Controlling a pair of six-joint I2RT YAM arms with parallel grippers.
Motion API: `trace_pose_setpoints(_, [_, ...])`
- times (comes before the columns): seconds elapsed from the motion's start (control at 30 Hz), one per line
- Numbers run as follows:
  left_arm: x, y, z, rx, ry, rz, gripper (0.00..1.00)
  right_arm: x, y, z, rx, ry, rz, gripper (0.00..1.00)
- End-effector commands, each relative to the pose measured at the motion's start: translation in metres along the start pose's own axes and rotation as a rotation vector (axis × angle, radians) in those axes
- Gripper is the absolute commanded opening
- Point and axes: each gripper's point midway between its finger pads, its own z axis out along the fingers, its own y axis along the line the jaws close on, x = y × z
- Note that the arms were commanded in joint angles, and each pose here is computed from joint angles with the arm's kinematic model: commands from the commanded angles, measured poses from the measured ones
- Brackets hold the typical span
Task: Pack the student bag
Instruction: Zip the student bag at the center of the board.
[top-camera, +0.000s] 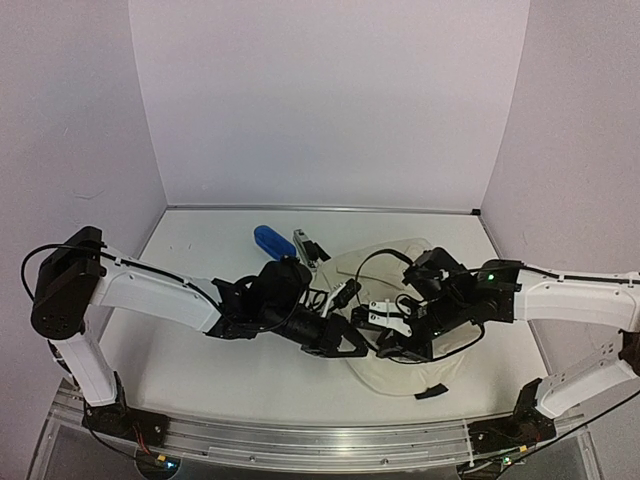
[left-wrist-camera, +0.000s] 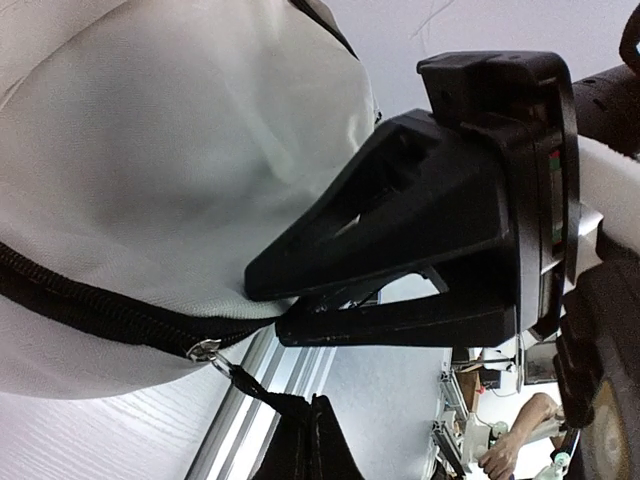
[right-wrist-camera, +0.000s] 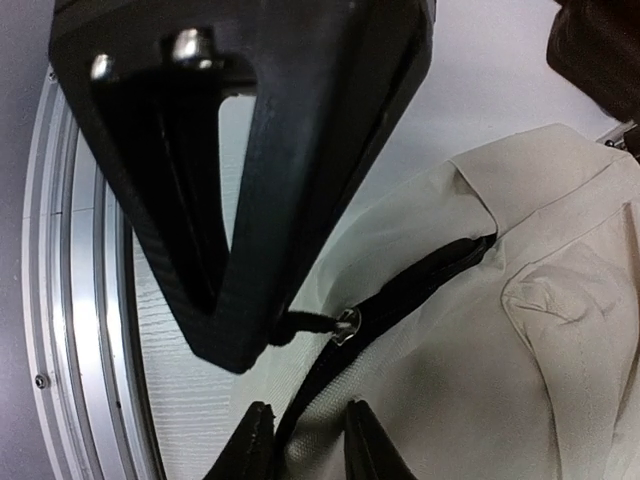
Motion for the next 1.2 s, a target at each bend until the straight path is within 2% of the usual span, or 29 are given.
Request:
trace_pose_setpoints(0.0, [-0.032, -0.008, -0.026, -0.029, -0.116, 0.025, 0.0, 0.009, 0.002, 0.001, 0.005, 0.002, 0.003, 0.0])
trace_pose_setpoints(0.17, [-0.051, 0.028, -0.045, -0.12, -0.187, -0.063, 0.0, 0.017, 0.004, -0.003, 0.018, 0.015, -0.011, 0.0])
trace_pose_setpoints(0.57, [-0.058, 0.094, -0.064, -0.259, -0.222, -0.189, 0.0, 0.034, 0.019, -0.013, -0.022, 0.054, -0.043, 0.0])
trace_pose_setpoints(0.97, [-0.052, 0.112, -0.072, -0.312, -0.205, -0.179, 0.0, 0.052, 0.026, -0.022, -0.029, 0.107, -0.076, 0.0])
trace_pose_setpoints(1.17, [-0.052, 0.14, -0.085, -0.353, -0.207, -0.24, 0.0, 0.057, 0.03, -0.024, -0.043, 0.12, -0.081, 0.0])
